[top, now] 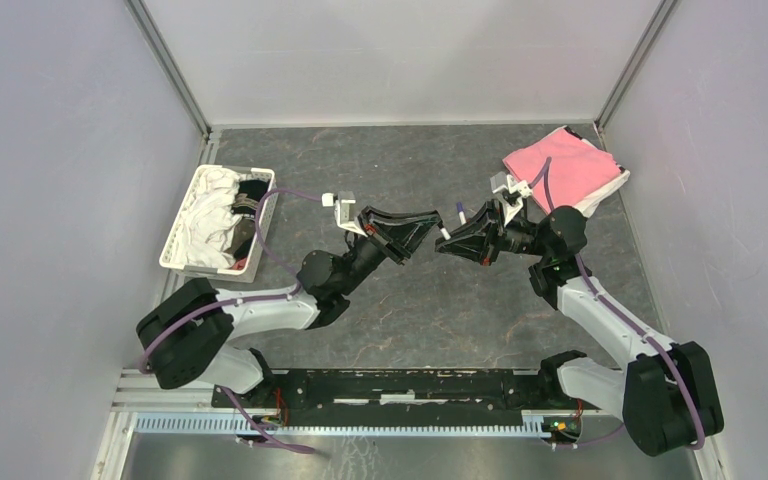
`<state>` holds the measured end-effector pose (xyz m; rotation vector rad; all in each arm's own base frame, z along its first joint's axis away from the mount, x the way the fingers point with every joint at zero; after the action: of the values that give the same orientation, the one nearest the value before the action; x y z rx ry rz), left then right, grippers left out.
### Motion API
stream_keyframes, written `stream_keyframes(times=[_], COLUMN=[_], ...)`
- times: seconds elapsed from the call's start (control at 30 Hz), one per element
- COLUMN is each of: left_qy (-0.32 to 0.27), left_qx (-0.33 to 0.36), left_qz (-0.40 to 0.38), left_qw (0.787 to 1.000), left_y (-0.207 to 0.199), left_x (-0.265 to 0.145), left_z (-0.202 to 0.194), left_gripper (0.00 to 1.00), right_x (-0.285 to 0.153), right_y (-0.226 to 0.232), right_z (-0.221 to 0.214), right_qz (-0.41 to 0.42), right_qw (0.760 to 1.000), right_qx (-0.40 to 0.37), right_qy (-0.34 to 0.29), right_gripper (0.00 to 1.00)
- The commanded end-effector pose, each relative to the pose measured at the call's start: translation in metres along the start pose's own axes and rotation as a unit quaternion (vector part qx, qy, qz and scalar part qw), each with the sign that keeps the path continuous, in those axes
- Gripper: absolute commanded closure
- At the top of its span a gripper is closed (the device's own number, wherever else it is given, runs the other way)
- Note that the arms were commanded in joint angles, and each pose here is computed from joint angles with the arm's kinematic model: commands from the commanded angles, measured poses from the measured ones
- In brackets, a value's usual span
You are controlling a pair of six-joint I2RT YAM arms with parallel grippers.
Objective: Insert the pens into the pen caps
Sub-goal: Insert the pen cap onto the pen.
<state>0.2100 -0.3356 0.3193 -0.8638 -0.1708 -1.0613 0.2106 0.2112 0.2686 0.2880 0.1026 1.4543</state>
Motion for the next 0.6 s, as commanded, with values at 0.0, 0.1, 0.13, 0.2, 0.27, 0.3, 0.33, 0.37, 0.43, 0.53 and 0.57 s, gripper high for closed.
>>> stream_keyframes(times=[0.0,0.1,0.13,0.2,0.27,0.3,0.33,0.37,0.43,0.53,0.57], left_qy=[-0.006,0.007,0.012,0.027,0.043,0.049,0.055,0.062,0.075,0.095,0.103], left_qx=[-0.018,-0.020,-0.020,-0.021,-0.023,-0.023,-0.023,-0.022,-0.014,-0.001,0.004], left_qz=[-0.033,-0.035,-0.035,-0.033,-0.038,-0.041,-0.043,-0.045,-0.050,-0.061,-0.063], left_qw=[0.999,0.999,0.999,0.999,0.998,0.998,0.997,0.997,0.996,0.994,0.993], left_y=[-0.013,-0.012,-0.011,-0.008,-0.008,-0.008,-0.007,-0.007,-0.005,-0.005,-0.005], left_x=[0.006,0.005,0.004,0.003,0.000,-0.001,-0.002,-0.005,-0.009,-0.012,-0.012], left_z=[0.005,-0.001,-0.003,-0.011,-0.018,-0.021,-0.024,-0.028,-0.034,-0.042,-0.044], left_gripper=[0.98,0.98,0.98,0.98,0.98,0.98,0.98,0.98,0.98,0.98,0.98], right_x=[0.003,0.004,0.004,0.004,0.004,0.004,0.004,0.004,0.003,0.002,0.002], right_y=[-0.001,0.000,0.000,-0.001,-0.002,-0.002,-0.001,0.000,0.002,0.003,0.002], right_z=[0.023,0.024,0.024,0.024,0.023,0.024,0.024,0.024,0.024,0.021,0.019], right_qz=[0.001,0.002,0.002,0.000,-0.001,-0.003,-0.002,-0.001,0.003,0.005,0.004], right_qw=[0.999,0.999,0.999,0.999,0.999,0.999,0.999,0.999,0.999,0.998,0.998], right_qx=[-0.033,-0.032,-0.031,-0.031,-0.031,-0.029,-0.027,-0.021,-0.019,-0.017,-0.016], right_qy=[-0.020,-0.023,-0.023,-0.025,-0.026,-0.029,-0.032,-0.036,-0.050,-0.056,-0.055], right_gripper=[1.00,1.00,1.00,1.00,1.00,1.00,1.00,1.00,1.00,1.00,1.00])
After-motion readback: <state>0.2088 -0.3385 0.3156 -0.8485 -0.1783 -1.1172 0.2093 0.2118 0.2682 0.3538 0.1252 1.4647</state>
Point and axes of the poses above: each gripper's point midway between its finger pads, its own x axis out along the fingers, its own y axis along the line the jaws close on, z = x × y, the point moved 3 cm from there along -x, back along the fingers
